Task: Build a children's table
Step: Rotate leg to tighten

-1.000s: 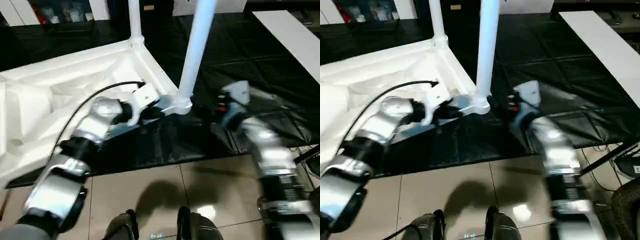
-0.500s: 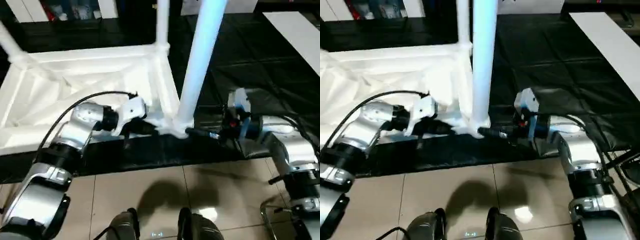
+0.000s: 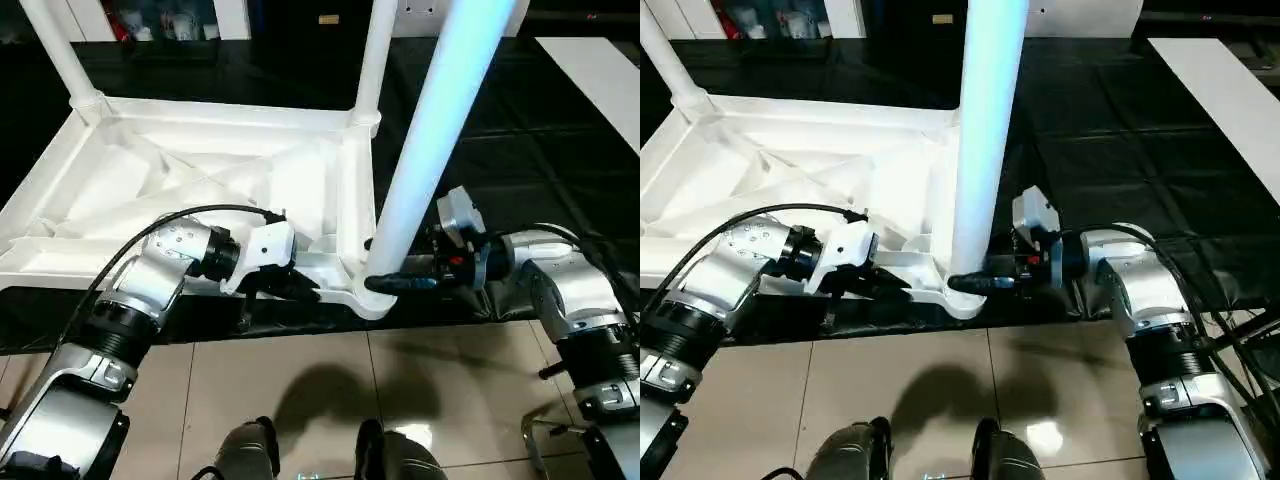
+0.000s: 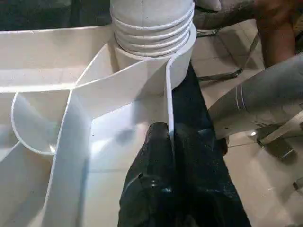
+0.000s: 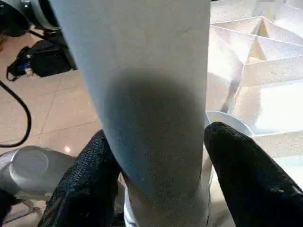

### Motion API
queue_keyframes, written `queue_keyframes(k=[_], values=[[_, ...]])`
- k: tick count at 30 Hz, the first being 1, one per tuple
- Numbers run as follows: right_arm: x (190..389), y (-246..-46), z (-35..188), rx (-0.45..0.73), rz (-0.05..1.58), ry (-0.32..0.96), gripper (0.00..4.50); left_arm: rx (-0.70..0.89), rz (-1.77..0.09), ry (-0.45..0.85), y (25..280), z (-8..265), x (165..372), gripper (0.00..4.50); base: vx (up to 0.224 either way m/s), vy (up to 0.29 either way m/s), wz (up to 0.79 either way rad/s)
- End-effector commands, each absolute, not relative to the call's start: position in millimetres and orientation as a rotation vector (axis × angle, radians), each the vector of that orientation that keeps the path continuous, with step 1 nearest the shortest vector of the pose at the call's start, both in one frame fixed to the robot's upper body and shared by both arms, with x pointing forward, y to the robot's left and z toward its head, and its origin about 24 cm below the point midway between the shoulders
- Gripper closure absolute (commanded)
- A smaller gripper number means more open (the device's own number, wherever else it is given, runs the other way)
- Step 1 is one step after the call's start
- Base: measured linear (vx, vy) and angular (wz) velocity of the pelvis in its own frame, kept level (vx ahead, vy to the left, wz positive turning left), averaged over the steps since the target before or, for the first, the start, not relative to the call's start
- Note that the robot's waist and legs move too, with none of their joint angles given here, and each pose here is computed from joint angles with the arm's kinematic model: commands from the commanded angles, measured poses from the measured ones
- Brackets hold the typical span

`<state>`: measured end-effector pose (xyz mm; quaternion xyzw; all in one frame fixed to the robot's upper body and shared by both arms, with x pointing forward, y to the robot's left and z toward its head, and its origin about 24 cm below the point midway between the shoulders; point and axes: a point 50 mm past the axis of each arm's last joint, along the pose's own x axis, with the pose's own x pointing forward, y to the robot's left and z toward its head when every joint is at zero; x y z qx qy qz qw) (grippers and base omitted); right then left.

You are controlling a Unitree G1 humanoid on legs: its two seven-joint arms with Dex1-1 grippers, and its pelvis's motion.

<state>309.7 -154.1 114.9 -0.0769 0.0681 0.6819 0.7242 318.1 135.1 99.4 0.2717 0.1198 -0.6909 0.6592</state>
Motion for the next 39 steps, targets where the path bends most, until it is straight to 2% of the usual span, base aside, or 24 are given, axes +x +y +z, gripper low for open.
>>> queue_keyframes(k=[1,3,4,8,12,15,17,19,20,25,26,28,31,32,34,35,36,37,39], values=[[308.9,-153.8,114.5,-0.173,1.53,0.155,1.91,0.624,-1.633,0.262,126.6,96.9,311.6,4.5,0.0,0.0,0.0],[308.0,-154.0,113.6,-0.174,1.542,0.161,1.99,0.629,-1.63,0.266,127.6,96.6,311.2,4.5,0.0,0.0,0.0],[307.5,-153.9,113.3,-0.175,1.547,0.163,2.26,0.632,-1.627,0.267,128.1,96.4,311.0,4.5,0.0,0.0,0.0],[306.2,-153.3,112.5,-0.175,1.562,0.168,2.45,0.632,-1.609,0.269,129.4,96.3,312.1,4.5,0.0,0.0,0.0],[305.4,-151.7,112.2,-0.159,1.56,0.165,2.51,0.605,-1.571,0.265,129.6,97.8,315.7,4.5,0.0,0.0,0.0],[305.7,-147.0,112.0,-0.087,1.502,0.166,2.52,0.565,-1.49,0.291,129.4,99.4,322.8,4.5,0.0,0.0,0.0],[308.1,-143.6,109.4,-0.079,1.43,0.176,2.53,0.556,-1.432,0.288,128.6,101.3,328.4,4.5,0.0,0.0,0.0],[316.1,-131.4,103.3,-0.096,1.229,0.159,2.53,0.51,-1.332,0.27,123.4,107.4,339.5,4.5,0.0,0.0,0.0],[316.7,-130.2,103.1,-0.095,1.213,0.158,2.53,0.507,-1.324,0.268,122.8,108.1,340.5,4.5,0.0,0.0,0.0],[335.8,-104.6,99.2,-0.026,0.848,0.146,2.54,0.455,-1.129,0.243,103.6,118.7,361.2,4.5,0.0,0.0,0.0],[335.8,-104.6,99.2,-0.026,0.848,0.146,2.54,0.455,-1.129,0.243,103.6,118.7,361.2,4.5,0.0,0.0,0.0],[342.4,-96.4,98.0,-0.026,0.728,0.159,2.55,0.444,-1.064,0.246,96.9,120.1,367.4,4.5,0.0,0.0,0.0],[351.3,-73.4,96.7,-0.003,0.531,0.191,2.55,0.418,-0.92,0.232,82.2,125.1,379.7,4.5,0.0,0.0,0.0],[354.5,-62.8,97.3,0.044,0.44,0.203,2.55,0.414,-0.861,0.222,75.3,127.7,384.1,4.5,0.0,0.0,0.0],[354.8,-59.0,98.1,0.078,0.437,0.204,2.55,0.41,-0.857,0.222,73.2,128.4,384.5,4.5,0.0,0.0,0.0],[354.8,-50.4,101.1,0.13,0.452,0.2,2.21,0.39,-0.844,0.214,68.2,130.8,385.6,4.5,0.0,0.0,0.0],[354.8,-50.4,101.1,0.13,0.452,0.2,2.21,0.39,-0.844,0.214,68.2,130.8,385.6,4.5,0.0,0.0,0.0],[355.2,-45.7,104.9,0.131,0.488,0.169,2.01,0.379,-0.839,0.208,65.4,133.3,386.2,4.5,0.0,0.0,0.0],[355.9,-49.7,107.2,0.129,0.501,0.14,1.85,0.381,-0.841,0.205,66.9,134.0,386.1,4.5,0.0,0.0,0.0]])
